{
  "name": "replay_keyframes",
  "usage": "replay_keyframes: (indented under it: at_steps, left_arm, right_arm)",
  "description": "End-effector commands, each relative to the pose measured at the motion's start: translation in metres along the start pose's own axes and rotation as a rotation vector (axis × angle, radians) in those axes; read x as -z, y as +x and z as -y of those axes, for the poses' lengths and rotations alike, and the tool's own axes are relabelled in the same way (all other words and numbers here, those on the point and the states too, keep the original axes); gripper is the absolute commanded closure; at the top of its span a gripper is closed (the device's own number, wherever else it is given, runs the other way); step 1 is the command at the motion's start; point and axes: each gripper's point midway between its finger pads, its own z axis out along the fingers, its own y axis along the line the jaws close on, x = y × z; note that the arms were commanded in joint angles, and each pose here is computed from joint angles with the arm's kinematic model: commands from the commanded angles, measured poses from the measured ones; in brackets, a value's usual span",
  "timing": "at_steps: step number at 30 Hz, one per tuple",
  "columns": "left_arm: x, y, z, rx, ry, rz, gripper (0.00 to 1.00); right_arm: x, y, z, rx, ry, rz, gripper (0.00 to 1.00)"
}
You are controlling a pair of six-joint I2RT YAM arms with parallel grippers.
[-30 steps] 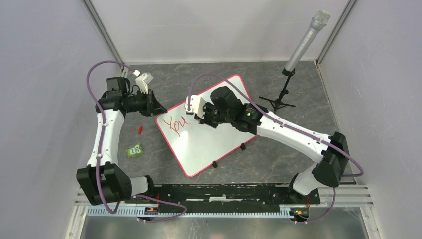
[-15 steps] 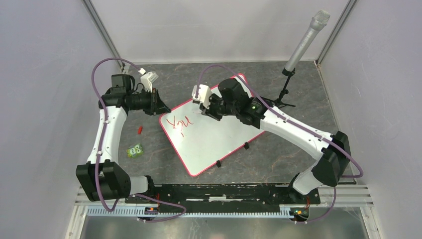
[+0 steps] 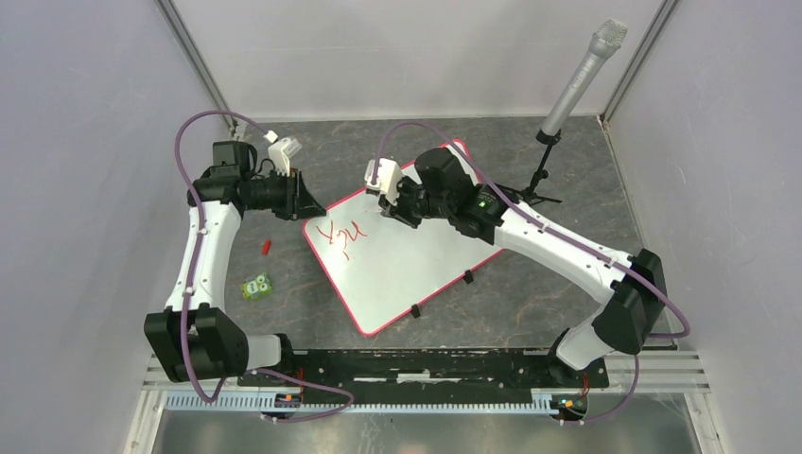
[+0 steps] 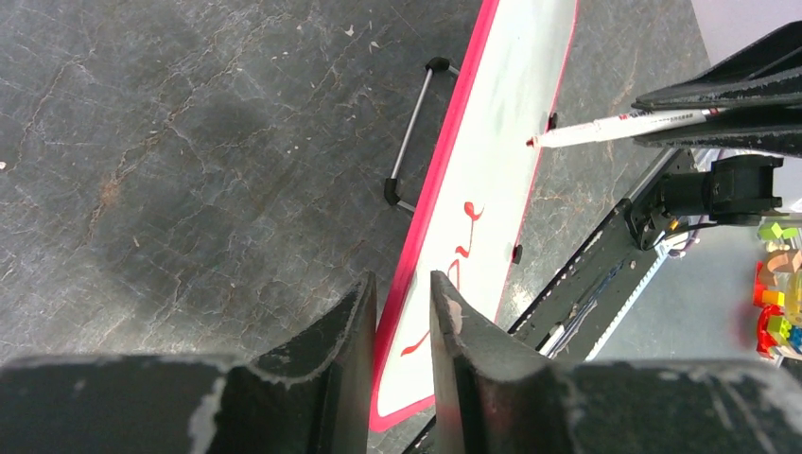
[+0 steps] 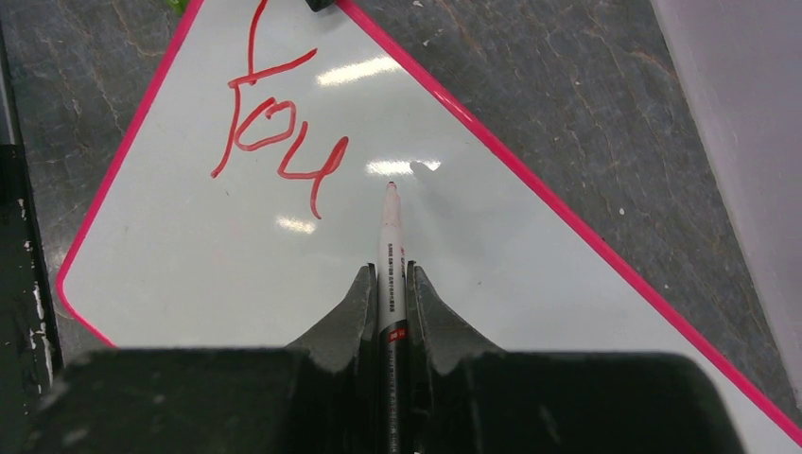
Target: Write a sentence on the whiteboard
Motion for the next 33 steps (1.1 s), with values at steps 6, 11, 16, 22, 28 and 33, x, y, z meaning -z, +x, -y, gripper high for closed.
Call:
replay_keyframes:
  at_steps: [6,11,16,22,28,33]
  left_arm:
    - [0.005,-0.006,0.009,-0.04,0.017,0.019,0.74]
    - [0.005,-0.005,0.008,-0.04,0.015,0.017,0.76]
    - [0.004,-0.005,0.007,-0.04,0.016,0.014,0.8]
    - [0.004,-0.005,0.007,-0.042,0.016,0.014,0.82]
    - [0.003,-0.004,0.006,-0.045,0.016,0.011,0.84]
    - [0.003,-0.004,0.005,-0.047,0.014,0.01,0.85]
  right_arm:
    - [-0.002,0.014,0.022,-0.011,0.086,-0.043,1.0]
    - [-0.002,0.019,0.026,-0.01,0.107,-0.057,1.0]
    - [-0.007,0.02,0.029,-0.009,0.109,-0.063,1.0]
    - [-0.013,0.019,0.028,-0.012,0.095,-0.059,1.0]
    - [-0.017,0.02,0.02,-0.024,0.053,-0.057,1.0]
    - [-0.018,0.027,0.007,-0.019,0.012,-0.067,1.0]
